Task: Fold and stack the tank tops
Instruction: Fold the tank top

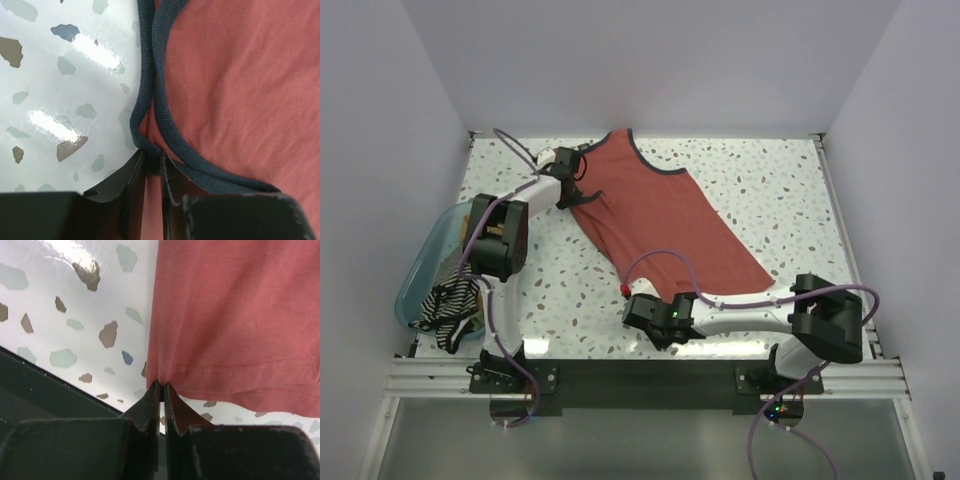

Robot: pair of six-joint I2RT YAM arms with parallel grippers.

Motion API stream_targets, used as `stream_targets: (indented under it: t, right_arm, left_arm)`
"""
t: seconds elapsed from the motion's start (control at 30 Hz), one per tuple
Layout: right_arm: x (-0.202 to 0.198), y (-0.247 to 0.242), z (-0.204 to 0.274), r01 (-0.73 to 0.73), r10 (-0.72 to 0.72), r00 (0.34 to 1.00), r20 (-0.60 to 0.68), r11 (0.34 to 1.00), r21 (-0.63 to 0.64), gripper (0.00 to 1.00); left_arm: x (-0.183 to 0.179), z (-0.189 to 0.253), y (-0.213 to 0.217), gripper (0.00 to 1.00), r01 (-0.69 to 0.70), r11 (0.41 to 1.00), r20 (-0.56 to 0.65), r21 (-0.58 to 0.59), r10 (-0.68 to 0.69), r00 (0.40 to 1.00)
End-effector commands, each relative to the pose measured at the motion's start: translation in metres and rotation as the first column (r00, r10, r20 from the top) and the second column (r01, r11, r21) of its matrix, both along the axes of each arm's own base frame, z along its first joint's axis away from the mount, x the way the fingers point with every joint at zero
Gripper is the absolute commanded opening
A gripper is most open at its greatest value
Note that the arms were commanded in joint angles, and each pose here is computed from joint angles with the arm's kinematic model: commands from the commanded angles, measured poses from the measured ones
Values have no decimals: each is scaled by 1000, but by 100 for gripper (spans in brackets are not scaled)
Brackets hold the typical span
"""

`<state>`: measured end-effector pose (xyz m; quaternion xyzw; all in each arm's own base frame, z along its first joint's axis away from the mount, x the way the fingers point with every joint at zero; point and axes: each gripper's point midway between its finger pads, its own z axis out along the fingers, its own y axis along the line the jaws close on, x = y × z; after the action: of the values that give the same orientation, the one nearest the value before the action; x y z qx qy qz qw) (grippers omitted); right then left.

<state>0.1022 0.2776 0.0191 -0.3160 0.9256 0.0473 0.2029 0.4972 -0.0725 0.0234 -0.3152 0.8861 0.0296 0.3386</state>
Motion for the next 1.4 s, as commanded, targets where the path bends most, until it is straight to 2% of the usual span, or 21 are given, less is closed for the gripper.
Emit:
stream_targets:
  t: [0.0,0.2,0.4,0.47,0.5,0.57,0.6,0.67,0.7,0.77,0.8,0.87,0.9,0.97,1.13,1.37]
  right_arm:
    - [-13,-4,13,-20,22,999,-43,999,44,5]
    - [-26,1,27,-52,63,994,-95,991,120,2]
    - [-43,8,34,-83,113,981,-157,979,187,5]
    - [-50,14,29,-94,126,977,-171,978,188,14]
    - [-49,15,29,-92,122,980,-158,979,182,30]
    - [-49,20,32,-78,108,983,-150,978,194,41]
    - [-45,21,35,-67,95,987,-134,978,198,50]
    - [-41,22,45,-45,70,991,-117,977,211,55]
    - [-32,21,54,-27,43,997,-70,975,219,57]
    - [-20,12,66,18,-12,1000,-27,980,197,57]
    - [-6,2,73,66,-70,997,14,982,179,54]
    - [6,-5,74,105,-110,994,14,976,189,50]
    - [23,-1,70,130,-133,991,-2,966,224,43]
    - [31,-5,62,134,-137,991,2,971,197,43]
    - [52,6,41,88,-95,995,28,979,183,41]
    - [49,-1,10,108,-109,994,5,986,125,42]
  left_arm:
    - [11,7,15,17,-12,998,13,62,11,1000]
    - [23,20,21,11,-4,995,33,103,1,999]
    - [24,36,24,13,36,989,38,143,-42,998]
    - [22,43,23,19,49,988,44,145,-56,997]
    - [19,43,23,26,55,988,39,144,-61,997]
    - [18,55,24,33,58,988,59,144,-67,996]
    - [16,58,24,41,62,987,61,145,-72,996]
    - [17,73,24,46,68,987,84,148,-81,993]
    - [17,81,24,50,68,987,95,148,-83,992]
    - [17,98,24,52,66,987,123,148,-85,989]
    - [15,110,23,52,70,988,145,139,-90,985]
    - [13,118,14,51,84,989,167,122,-104,981]
    - [6,120,-4,44,123,989,183,81,-136,974]
    - [4,121,-16,42,143,988,194,62,-153,969]
    - [-4,84,-57,31,225,973,160,-49,-215,963]
    - [-1,34,-85,29,273,955,117,-116,-260,958]
